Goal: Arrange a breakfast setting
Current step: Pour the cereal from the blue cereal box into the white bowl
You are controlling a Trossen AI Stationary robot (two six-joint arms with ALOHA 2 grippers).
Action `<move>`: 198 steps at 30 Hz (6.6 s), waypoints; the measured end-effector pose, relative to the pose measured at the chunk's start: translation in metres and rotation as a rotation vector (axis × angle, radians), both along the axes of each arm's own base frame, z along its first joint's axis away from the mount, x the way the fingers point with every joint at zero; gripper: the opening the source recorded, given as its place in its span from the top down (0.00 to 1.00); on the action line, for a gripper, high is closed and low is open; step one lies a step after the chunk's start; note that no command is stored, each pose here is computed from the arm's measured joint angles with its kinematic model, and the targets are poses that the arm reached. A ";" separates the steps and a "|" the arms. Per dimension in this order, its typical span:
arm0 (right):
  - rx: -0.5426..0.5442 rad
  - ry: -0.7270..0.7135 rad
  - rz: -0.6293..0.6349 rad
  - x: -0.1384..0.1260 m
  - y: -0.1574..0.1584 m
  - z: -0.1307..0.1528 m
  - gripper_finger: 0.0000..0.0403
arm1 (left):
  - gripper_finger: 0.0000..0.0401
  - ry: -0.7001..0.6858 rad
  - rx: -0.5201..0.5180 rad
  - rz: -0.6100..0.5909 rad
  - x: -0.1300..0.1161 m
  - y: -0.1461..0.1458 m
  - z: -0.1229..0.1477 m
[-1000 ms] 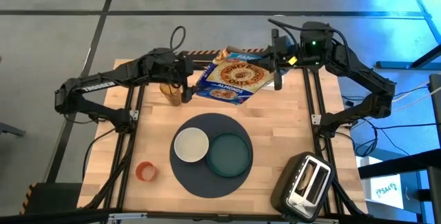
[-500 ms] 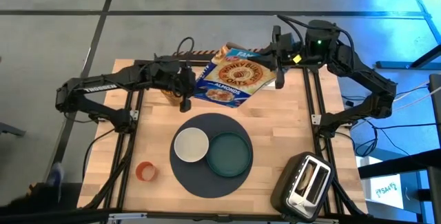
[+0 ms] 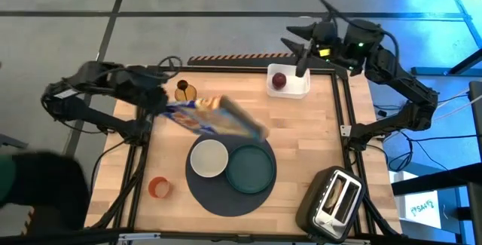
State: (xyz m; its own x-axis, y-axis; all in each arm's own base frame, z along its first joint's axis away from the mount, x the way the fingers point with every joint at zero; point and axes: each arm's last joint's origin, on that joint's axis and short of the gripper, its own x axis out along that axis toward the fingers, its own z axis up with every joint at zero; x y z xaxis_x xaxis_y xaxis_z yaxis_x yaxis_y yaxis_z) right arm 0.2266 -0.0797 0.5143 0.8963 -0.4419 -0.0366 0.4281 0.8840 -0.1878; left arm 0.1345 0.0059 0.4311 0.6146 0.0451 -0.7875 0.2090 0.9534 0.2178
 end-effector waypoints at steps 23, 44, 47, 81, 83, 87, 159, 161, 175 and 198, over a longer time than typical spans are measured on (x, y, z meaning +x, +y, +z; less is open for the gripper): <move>0.196 0.007 -0.052 0.006 -0.003 -0.015 0.52 | 0.97 0.134 0.705 -0.206 -0.002 0.005 0.020; 0.451 0.143 -0.063 0.016 0.038 -0.042 0.52 | 0.97 0.279 0.796 -0.585 0.057 0.060 0.001; 0.585 0.201 -0.013 0.031 0.051 -0.068 0.52 | 0.97 0.308 0.830 -0.634 0.065 0.062 -0.002; 0.819 0.298 0.322 0.183 0.095 -0.267 0.52 | 0.97 0.500 1.026 -0.767 0.065 0.048 -0.003; 0.817 0.281 0.332 0.188 0.095 -0.272 0.52 | 0.97 0.475 1.013 -0.778 0.066 0.045 -0.004; 0.826 0.278 0.368 0.193 0.096 -0.278 0.52 | 0.97 0.445 0.986 -0.810 0.067 0.039 -0.005; 0.723 0.306 0.398 0.217 0.094 -0.233 0.52 | 0.97 0.469 1.454 -1.075 0.071 -0.053 -0.001; 0.725 0.318 0.400 0.216 0.094 -0.234 0.52 | 0.97 0.467 1.454 -1.079 0.071 -0.054 -0.001; 0.734 0.326 0.391 0.216 0.094 -0.235 0.52 | 0.97 0.475 1.430 -1.089 0.071 -0.054 -0.003; 0.732 0.341 0.369 0.215 0.094 -0.237 0.52 | 0.97 0.499 1.465 -1.090 0.074 -0.054 -0.003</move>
